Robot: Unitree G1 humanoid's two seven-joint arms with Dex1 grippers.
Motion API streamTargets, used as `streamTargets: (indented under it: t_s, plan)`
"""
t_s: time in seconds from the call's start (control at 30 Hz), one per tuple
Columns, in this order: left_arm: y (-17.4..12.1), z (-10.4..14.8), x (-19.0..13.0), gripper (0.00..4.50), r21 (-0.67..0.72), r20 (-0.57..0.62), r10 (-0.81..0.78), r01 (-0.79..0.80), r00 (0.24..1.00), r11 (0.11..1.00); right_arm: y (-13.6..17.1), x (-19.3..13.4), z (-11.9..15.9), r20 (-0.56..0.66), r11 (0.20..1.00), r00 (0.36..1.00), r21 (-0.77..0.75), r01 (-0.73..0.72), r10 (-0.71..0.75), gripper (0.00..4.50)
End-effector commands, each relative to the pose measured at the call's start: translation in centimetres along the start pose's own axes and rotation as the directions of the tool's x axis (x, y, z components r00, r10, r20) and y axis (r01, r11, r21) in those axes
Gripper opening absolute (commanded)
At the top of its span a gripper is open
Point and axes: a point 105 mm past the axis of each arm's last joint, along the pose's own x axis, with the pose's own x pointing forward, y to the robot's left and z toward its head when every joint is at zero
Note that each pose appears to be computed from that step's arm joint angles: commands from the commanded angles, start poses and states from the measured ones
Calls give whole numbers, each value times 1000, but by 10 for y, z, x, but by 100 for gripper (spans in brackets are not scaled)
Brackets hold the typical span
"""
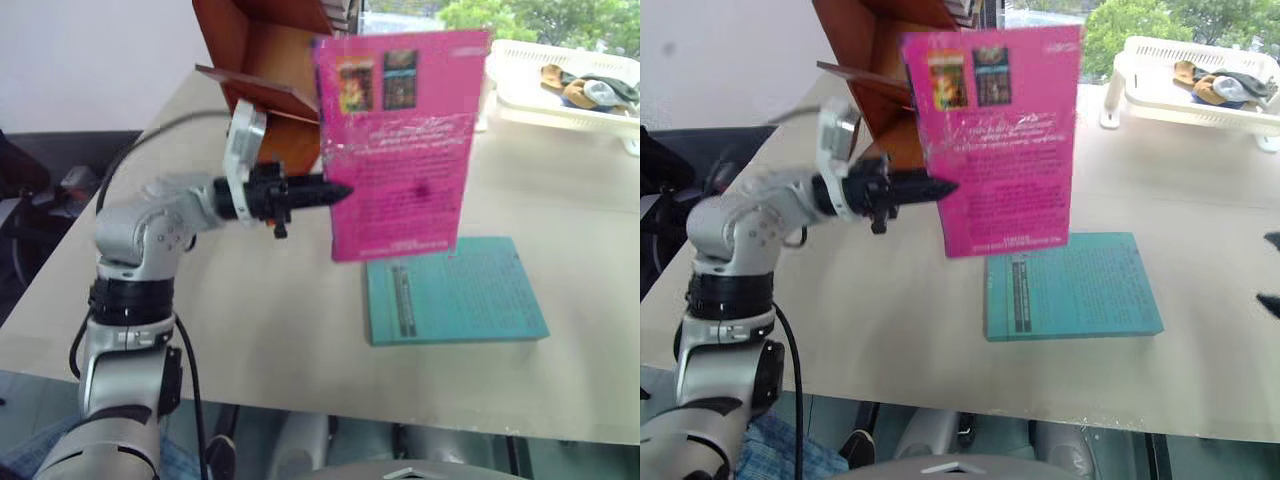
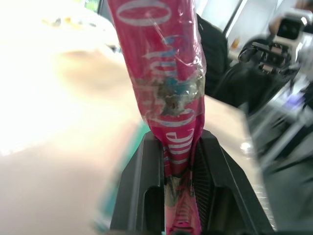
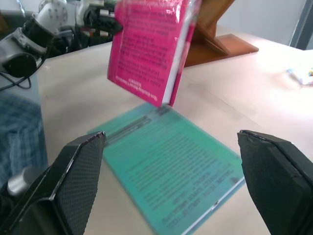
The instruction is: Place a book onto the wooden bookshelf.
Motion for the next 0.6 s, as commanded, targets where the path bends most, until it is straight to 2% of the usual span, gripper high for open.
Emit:
streamTargets:
  t_s: [0.03, 0.13, 0.2, 0.3, 0.4, 0.6]
  plan:
    - [10, 39, -2, 30, 302, 23, 47, -52, 999, 952, -2, 2, 15, 92, 998, 994, -18, -58, 59, 442]
    - [29, 62, -10, 30, 548, -30, 151, -110, 988, 829, -8, 5, 30, 201, 996, 976, -23, -85, 88, 442]
    - [36, 76, -17, 30, 633, -32, 188, -126, 982, 764, -10, 5, 38, 254, 994, 961, -31, -101, 106, 442]
    - [39, 82, -24, 30, 777, -112, 222, -53, 969, 627, -15, 5, 44, 299, 993, 947, -31, -118, 122, 442]
    - [41, 92, -29, 30, 856, -137, 258, -17, 956, 517, -19, 5, 49, 336, 991, 932, -30, -130, 133, 442]
    - [44, 106, -42, 30, 918, -160, 323, 20, 933, 397, -28, 7, 47, 339, 991, 932, -21, -132, 131, 442]
